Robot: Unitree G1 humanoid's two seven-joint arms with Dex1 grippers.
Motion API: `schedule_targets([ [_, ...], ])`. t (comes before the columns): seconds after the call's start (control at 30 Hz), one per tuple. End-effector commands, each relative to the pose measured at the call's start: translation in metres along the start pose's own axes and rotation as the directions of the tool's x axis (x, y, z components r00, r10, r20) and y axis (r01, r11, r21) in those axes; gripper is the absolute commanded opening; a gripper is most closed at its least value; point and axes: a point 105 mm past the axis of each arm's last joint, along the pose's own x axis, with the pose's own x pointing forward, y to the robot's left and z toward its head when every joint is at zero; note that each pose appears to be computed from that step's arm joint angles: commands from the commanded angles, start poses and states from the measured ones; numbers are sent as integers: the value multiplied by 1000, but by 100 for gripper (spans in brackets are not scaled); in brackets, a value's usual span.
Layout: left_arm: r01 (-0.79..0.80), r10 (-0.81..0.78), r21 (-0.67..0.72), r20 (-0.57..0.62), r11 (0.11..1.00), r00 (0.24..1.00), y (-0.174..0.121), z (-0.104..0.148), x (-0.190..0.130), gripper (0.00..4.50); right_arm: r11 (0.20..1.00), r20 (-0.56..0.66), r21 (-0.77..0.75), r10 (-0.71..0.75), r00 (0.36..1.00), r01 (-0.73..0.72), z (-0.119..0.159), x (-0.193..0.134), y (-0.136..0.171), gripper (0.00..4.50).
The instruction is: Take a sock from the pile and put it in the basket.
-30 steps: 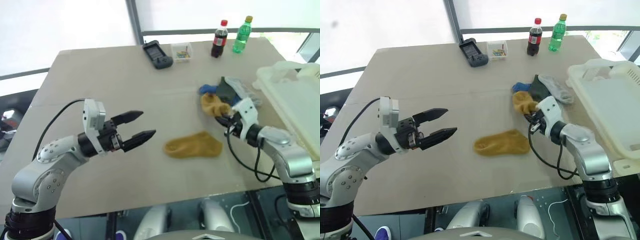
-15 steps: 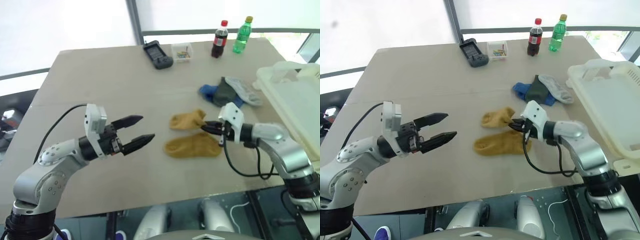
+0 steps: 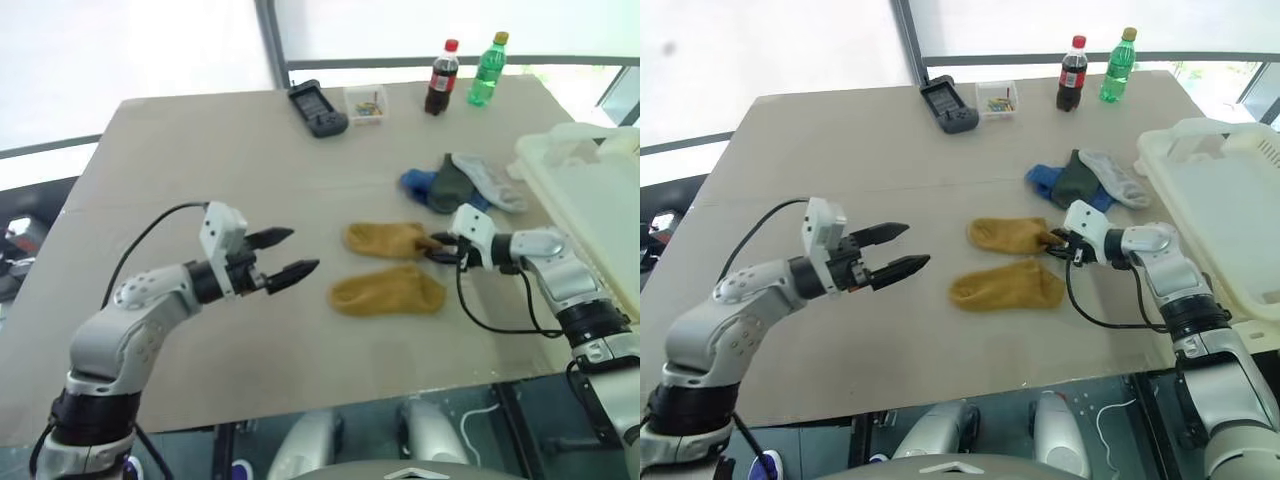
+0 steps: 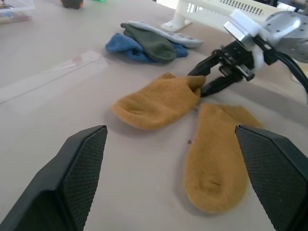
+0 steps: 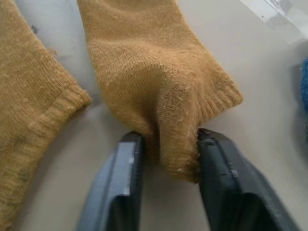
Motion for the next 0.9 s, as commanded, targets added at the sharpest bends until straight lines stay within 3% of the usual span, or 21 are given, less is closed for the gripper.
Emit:
schedule_targets([
  [0.03,-11,11,35,3,999,1000,6,0,25,450,997,67,-47,-54,996,57,19,-21,-2,219],
  [0.1,-2,2,35,-3,999,1000,8,-1,37,450,994,98,-47,-91,991,96,26,-33,-3,219],
  [0.17,22,-20,60,-28,998,999,7,-6,49,397,991,133,-29,-124,983,129,33,-49,-3,226],
  [0.33,8,-4,74,-55,997,998,18,-13,84,176,977,179,89,-206,962,193,44,-67,0,226],
  [0.5,-10,19,108,-87,994,996,23,-22,119,2,956,131,121,-284,950,269,36,-47,-1,226],
  [0.73,40,-23,151,-114,988,993,12,-29,141,2,962,58,98,-261,964,255,15,-21,6,226],
  [0.9,63,-16,219,-210,974,978,10,-48,142,2,955,29,90,-288,957,284,6,-41,1,226],
])
